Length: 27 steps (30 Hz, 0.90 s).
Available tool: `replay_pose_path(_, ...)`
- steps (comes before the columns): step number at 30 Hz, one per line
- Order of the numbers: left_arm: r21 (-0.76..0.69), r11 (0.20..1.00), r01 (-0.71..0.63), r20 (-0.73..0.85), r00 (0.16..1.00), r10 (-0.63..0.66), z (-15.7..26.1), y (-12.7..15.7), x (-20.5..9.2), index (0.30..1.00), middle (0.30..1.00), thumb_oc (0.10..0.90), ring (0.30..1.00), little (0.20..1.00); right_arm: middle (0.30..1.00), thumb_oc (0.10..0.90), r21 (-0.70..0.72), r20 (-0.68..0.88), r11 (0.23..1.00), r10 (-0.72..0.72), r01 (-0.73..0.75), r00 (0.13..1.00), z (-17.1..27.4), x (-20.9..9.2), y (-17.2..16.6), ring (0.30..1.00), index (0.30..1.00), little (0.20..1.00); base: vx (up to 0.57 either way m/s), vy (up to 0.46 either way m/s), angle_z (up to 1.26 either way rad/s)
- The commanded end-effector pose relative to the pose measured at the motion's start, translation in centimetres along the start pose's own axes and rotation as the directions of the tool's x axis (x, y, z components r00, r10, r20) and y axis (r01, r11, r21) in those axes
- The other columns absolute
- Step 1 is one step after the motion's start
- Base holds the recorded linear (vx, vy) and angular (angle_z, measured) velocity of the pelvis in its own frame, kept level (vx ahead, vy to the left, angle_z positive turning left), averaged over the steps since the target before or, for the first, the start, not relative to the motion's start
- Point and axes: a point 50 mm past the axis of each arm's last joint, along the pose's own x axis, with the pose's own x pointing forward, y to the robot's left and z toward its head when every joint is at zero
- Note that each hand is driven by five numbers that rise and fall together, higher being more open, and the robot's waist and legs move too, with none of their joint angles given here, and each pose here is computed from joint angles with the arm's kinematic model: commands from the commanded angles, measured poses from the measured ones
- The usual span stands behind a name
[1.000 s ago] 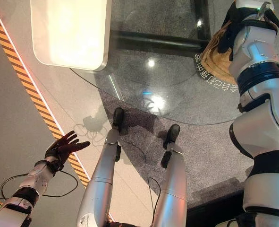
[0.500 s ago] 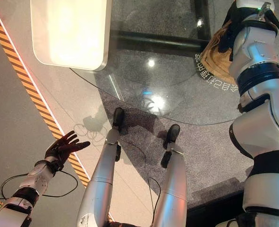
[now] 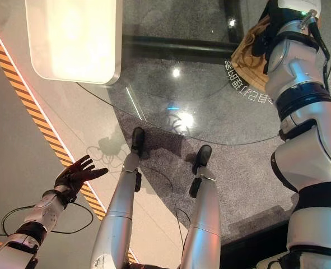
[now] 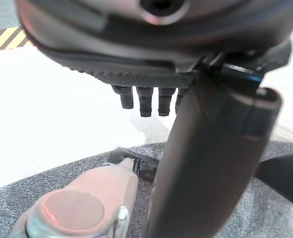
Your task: Wipe the table with a cloth and put it in the basket.
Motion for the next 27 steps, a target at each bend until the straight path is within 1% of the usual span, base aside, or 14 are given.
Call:
replay_pose_path(1,-0.028,0.998,-0.058,-0.013,0.998,0.058,-1.5,0.8,-0.7,0.900,0.900,0.800,0.900,0.900,0.300,0.100,0.175,0.169,0.972,-0.186,0.156,0.968,5.2,-0.2,-3.7,0.300,0.300,0.200,0.00,0.000,0.00)
replay_pose_path(7,-0.031,0.998,-0.048,-0.012,0.999,0.047,-1.9,0.2,-0.6,0.900,0.900,0.800,0.900,0.900,0.300,0.100,0.182,0.239,0.972,-0.191,0.149,0.952,7.3,-0.8,-3.5,0.300,0.300,0.200,0.00,0.000,0.00)
replay_pose_path(12,-0.035,0.999,-0.033,-0.011,0.999,0.033,-2.1,-0.4,-0.5,0.900,0.900,0.800,0.900,0.900,0.300,0.100,0.162,0.309,0.972,-0.216,0.172,0.926,10.3,-1.7,-3.5,0.300,0.300,0.200,0.00,0.000,0.00)
replay_pose_path(27,-0.026,1.000,-0.012,-0.006,1.000,0.012,-2.3,-0.8,-0.6,0.900,0.900,0.800,0.900,0.900,0.300,0.100,0.062,0.395,0.967,-0.253,0.249,0.883,13.7,-2.8,-4.3,0.300,0.300,0.200,0.00,0.000,0.00)
